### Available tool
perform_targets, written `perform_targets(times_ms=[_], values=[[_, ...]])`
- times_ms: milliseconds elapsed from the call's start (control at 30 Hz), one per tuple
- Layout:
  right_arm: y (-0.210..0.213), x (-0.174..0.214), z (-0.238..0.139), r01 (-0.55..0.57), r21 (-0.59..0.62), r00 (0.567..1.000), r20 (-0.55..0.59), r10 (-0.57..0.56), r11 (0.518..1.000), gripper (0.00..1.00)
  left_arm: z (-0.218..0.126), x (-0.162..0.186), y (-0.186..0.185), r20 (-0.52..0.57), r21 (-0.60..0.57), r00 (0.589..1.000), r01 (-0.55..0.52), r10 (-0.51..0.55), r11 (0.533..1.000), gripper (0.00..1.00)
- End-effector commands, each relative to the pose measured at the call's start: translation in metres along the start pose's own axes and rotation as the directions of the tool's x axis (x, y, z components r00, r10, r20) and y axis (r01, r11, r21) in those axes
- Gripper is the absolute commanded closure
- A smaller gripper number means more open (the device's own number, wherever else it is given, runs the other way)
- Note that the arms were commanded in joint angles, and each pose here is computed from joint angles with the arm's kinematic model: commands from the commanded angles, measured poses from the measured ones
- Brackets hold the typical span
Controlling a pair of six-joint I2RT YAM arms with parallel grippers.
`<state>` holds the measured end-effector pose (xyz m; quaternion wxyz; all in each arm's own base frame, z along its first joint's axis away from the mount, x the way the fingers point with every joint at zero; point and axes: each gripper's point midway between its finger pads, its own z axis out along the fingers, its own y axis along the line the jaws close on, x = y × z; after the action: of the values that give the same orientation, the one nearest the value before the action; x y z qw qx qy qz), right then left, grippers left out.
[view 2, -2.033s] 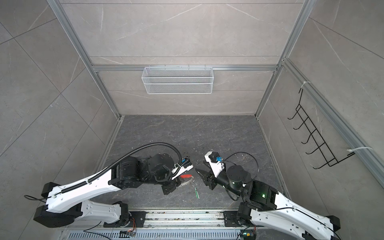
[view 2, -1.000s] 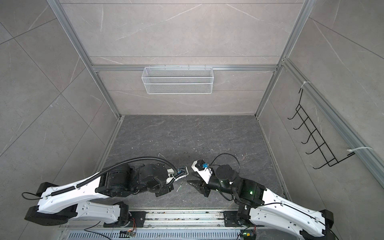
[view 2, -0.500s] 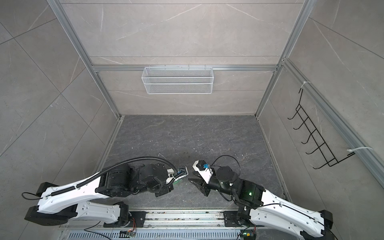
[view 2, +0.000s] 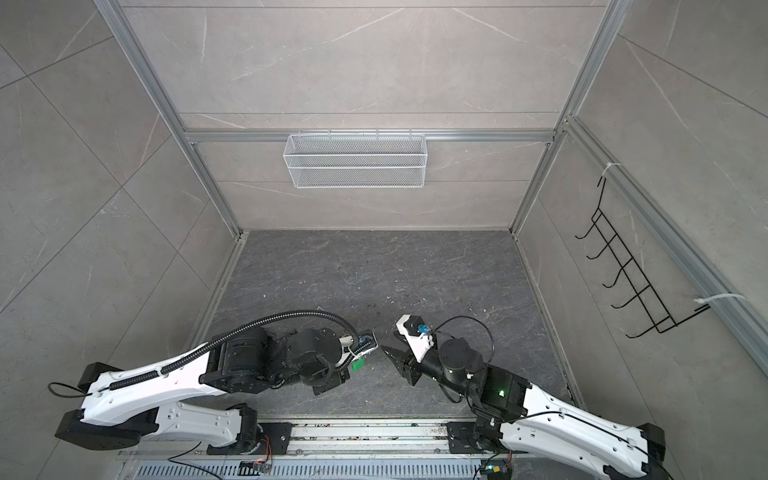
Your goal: Remove the keys from the keyring
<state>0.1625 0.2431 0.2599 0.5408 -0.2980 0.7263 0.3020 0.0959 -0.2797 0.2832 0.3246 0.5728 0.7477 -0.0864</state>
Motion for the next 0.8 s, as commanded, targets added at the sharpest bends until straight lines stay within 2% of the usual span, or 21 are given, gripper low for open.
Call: perform_targets(times_ms=[0,67,167,267,400,533,767], values=[[-0.024,-0.017,-0.003,-0.106,0.132,0.991,0.096,0.094,0.986,0.46,-0.014,-0.002,0.006,0.044,-0.009,0.999,-0.012,0.013,1.000,1.00],[-0.021,-0.015,-0.005,-0.103,0.116,0.992,0.082,0.093,0.988,0.46,-0.018,-0.005,0.006,0.075,-0.003,0.997,-0.035,0.035,0.999,1.00],[0.005,-0.013,-0.007,-0.020,-0.024,1.000,0.022,0.021,1.000,0.44,-0.022,-0.004,0.004,0.100,0.010,0.994,-0.053,0.052,0.999,1.00],[0.020,-0.011,-0.009,0.008,-0.114,1.000,0.026,-0.005,0.993,0.41,-0.023,-0.003,0.006,0.086,0.008,0.995,-0.043,0.042,0.999,1.00],[0.036,0.000,-0.001,0.071,-0.199,0.997,-0.030,-0.078,0.977,0.44,-0.019,-0.002,0.004,0.052,0.015,0.999,-0.016,0.015,1.000,1.00],[0.044,-0.001,0.007,0.085,-0.235,0.996,-0.011,-0.090,0.968,0.47,-0.014,0.002,0.004,0.023,0.008,1.000,-0.006,0.006,1.000,1.00],[0.041,-0.006,0.002,0.099,-0.218,0.995,0.041,-0.092,0.971,0.53,-0.014,-0.003,0.009,0.032,0.000,0.999,0.040,-0.040,0.999,1.00]])
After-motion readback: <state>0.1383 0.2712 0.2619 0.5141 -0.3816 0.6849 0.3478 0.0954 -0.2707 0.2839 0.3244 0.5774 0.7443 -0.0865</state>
